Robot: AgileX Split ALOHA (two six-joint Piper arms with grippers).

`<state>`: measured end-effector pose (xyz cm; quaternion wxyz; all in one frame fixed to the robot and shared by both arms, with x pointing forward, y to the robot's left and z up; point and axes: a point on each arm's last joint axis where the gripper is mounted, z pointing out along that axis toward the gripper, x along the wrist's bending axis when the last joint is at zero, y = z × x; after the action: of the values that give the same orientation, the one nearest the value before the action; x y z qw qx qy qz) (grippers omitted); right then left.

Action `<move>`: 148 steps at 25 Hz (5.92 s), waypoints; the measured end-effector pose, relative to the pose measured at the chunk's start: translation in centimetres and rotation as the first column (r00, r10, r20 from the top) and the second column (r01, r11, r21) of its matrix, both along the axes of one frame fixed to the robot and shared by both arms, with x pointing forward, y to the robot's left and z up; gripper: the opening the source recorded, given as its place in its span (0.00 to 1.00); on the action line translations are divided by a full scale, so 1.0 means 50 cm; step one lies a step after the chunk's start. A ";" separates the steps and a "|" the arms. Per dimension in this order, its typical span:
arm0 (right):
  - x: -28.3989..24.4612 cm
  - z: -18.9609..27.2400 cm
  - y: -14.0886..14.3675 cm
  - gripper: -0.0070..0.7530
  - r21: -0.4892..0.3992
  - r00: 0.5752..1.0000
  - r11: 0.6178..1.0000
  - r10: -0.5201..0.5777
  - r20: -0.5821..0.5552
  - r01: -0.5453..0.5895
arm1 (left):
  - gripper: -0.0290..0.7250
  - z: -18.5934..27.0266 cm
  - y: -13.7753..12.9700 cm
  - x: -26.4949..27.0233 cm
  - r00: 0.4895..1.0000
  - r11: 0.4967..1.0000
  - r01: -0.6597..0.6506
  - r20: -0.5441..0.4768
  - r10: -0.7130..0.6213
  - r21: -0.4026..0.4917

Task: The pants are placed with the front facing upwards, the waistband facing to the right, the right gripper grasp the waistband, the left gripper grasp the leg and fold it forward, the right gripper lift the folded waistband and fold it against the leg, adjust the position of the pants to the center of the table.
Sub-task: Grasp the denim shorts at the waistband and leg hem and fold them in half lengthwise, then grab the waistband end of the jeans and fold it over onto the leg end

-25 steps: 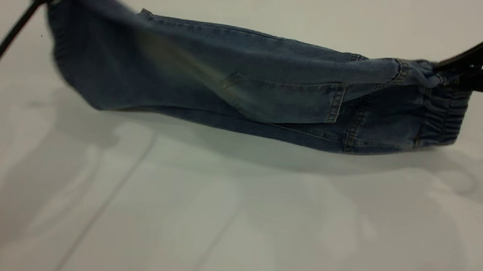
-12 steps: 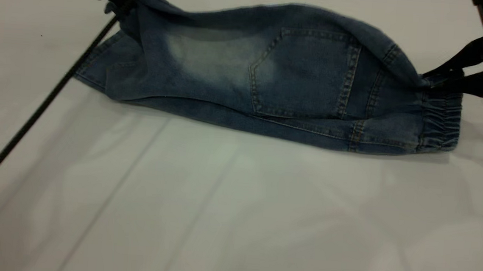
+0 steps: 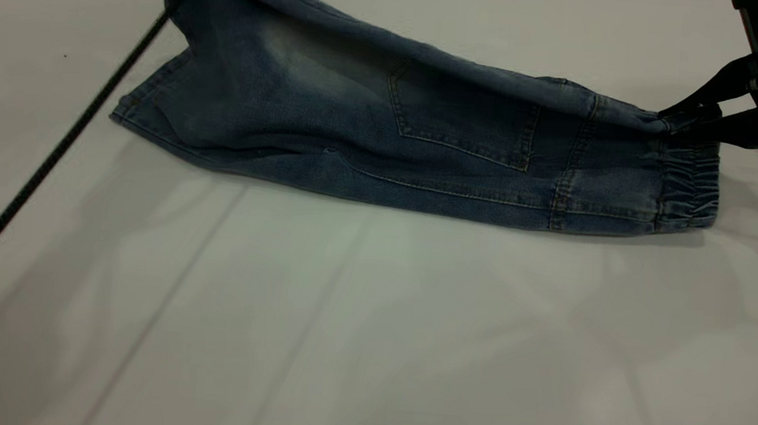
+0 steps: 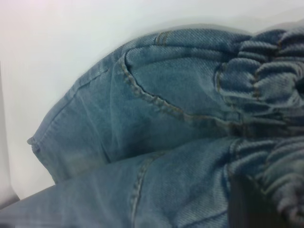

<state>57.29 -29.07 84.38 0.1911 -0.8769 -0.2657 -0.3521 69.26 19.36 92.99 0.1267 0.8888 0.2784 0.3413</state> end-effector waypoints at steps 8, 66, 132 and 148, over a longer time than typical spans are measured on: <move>0.006 0.003 0.000 0.12 0.003 1.000 1.000 -0.002 0.007 0.002 | 0.25 -0.074 0.002 0.007 0.998 0.997 0.041 -0.050 -0.038 0.064; -0.006 -0.037 0.024 0.73 -0.263 0.959 0.923 0.261 -0.109 -0.282 | 0.47 -0.009 -0.168 -0.027 0.989 0.964 -0.147 -0.042 0.141 -0.223; -0.025 0.322 0.086 0.08 -0.434 0.490 0.814 0.580 0.651 -0.386 | 0.46 -0.180 -0.311 -0.153 0.949 0.997 -0.012 -0.314 -0.012 -0.074; -0.012 0.336 0.083 0.09 -0.569 0.419 0.705 0.709 0.567 -0.423 | 0.46 -0.014 -0.317 -0.142 0.988 0.976 0.012 -0.148 -0.045 -0.217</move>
<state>56.67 -24.92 101.19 0.0171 -0.5185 -0.6599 -0.5435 62.14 3.53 92.30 0.2057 0.8970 0.3101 0.2385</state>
